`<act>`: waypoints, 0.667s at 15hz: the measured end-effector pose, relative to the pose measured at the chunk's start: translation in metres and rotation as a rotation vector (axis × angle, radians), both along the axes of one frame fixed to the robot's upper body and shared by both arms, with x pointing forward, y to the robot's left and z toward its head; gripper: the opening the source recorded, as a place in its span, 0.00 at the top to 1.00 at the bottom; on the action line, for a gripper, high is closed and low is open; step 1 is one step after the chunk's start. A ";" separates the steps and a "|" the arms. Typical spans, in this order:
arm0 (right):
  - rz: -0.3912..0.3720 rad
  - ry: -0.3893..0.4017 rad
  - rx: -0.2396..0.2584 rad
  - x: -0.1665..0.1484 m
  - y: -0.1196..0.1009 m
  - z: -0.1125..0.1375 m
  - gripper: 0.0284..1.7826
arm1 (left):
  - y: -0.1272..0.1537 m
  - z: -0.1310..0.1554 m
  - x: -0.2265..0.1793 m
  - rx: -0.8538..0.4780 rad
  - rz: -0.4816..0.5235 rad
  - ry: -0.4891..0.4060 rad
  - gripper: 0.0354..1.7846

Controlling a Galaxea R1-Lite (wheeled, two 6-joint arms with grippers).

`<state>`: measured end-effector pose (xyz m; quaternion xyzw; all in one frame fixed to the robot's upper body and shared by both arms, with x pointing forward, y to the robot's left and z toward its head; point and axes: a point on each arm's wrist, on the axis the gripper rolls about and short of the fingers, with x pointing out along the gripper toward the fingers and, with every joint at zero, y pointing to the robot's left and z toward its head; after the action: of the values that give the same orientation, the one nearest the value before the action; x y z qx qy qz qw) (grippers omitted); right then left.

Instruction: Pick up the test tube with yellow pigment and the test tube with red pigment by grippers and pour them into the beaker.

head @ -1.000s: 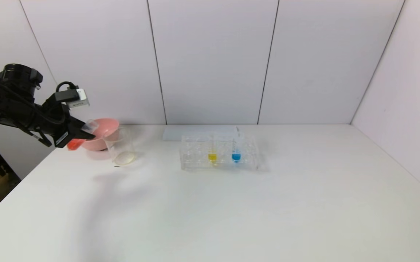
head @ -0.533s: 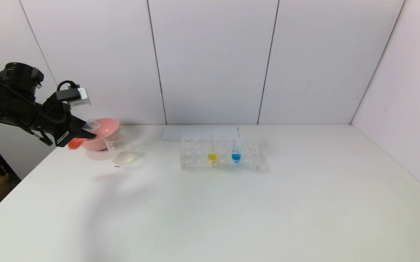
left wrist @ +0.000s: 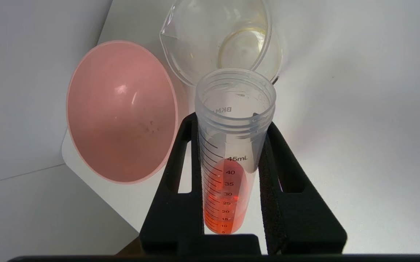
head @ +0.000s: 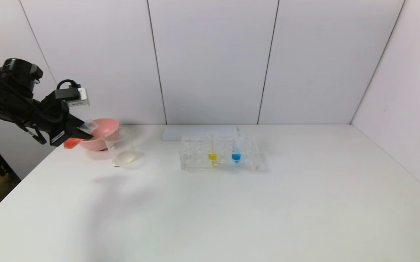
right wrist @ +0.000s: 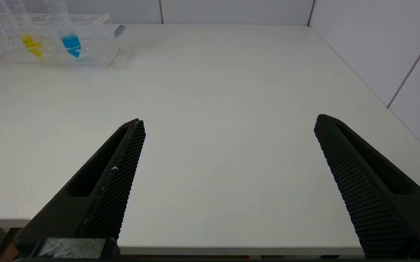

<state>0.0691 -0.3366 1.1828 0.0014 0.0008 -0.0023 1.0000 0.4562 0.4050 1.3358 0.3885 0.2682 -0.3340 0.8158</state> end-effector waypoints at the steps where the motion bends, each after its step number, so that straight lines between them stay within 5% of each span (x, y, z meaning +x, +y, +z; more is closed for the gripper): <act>1: 0.000 0.000 0.000 0.000 0.000 0.000 0.05 | 0.000 0.001 0.000 0.014 0.005 0.011 0.76; 10: 0.000 0.000 0.000 0.000 0.000 0.000 0.05 | -0.005 0.001 0.017 0.121 -0.055 0.058 0.76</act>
<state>0.0691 -0.3366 1.1828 0.0016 0.0008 -0.0021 1.0000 0.4727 0.4005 1.3370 0.4346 0.3006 -0.3505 0.7733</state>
